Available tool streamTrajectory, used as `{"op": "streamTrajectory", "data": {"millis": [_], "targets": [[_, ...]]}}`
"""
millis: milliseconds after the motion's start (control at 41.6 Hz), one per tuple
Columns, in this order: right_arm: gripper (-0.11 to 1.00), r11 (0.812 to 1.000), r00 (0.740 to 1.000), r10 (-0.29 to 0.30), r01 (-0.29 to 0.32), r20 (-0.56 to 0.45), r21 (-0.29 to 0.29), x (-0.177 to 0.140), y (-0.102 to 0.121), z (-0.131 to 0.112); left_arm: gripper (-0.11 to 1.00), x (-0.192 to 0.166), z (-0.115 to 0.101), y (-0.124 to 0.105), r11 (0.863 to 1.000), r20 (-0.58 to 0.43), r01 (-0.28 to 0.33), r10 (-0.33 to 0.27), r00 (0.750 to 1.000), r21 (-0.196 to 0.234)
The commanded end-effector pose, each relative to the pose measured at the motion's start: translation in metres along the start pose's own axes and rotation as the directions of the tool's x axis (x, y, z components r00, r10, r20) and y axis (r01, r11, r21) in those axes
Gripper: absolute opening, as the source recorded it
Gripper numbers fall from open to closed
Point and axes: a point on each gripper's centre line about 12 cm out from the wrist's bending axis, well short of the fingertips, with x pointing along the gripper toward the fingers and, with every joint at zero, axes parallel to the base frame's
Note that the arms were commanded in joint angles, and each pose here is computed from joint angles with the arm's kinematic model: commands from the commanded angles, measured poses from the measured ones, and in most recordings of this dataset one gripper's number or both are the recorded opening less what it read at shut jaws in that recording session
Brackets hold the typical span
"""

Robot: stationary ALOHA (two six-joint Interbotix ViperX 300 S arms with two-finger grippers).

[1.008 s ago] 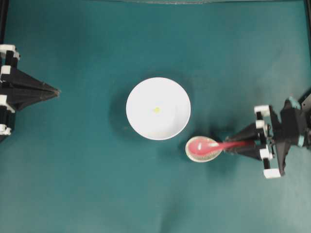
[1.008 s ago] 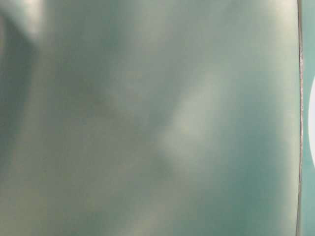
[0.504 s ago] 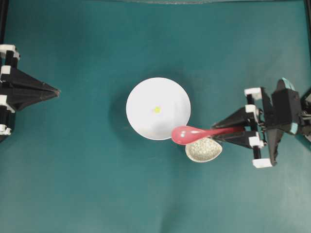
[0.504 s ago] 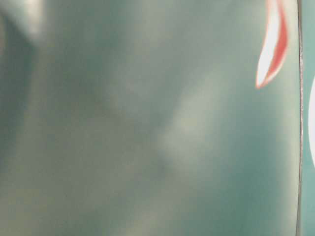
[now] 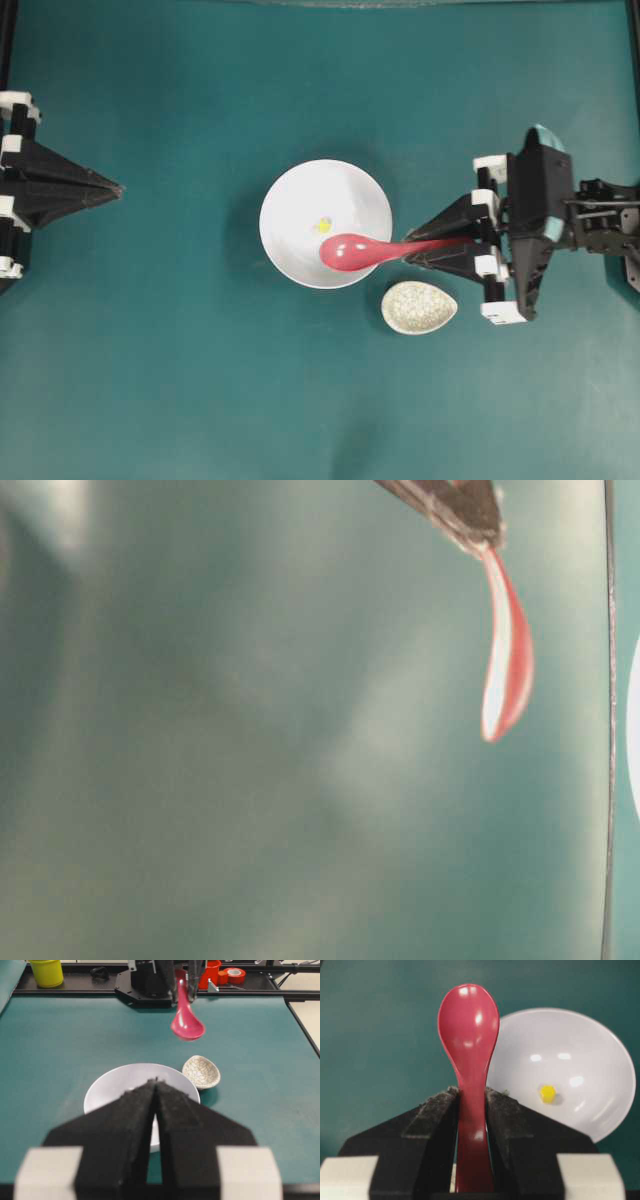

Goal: Scoop the yellow hexagonal prism block from the bowl with a spoon using the right arm.
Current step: 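Lift the red spoon and carry it over the white bowl, then lower the spoon into the bowl and push it under the yellow block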

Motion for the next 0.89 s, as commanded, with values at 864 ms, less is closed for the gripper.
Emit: {"op": "streamTrajectory", "data": {"millis": [864], "targets": [[0.24, 0.975, 0.824, 0.092, 0.039, -0.558, 0.218, 0.048, -0.042, 0.027, 0.01, 0.002, 0.005, 0.0, 1.0, 0.015, 0.0, 0.0, 1.0, 0.002]]}}
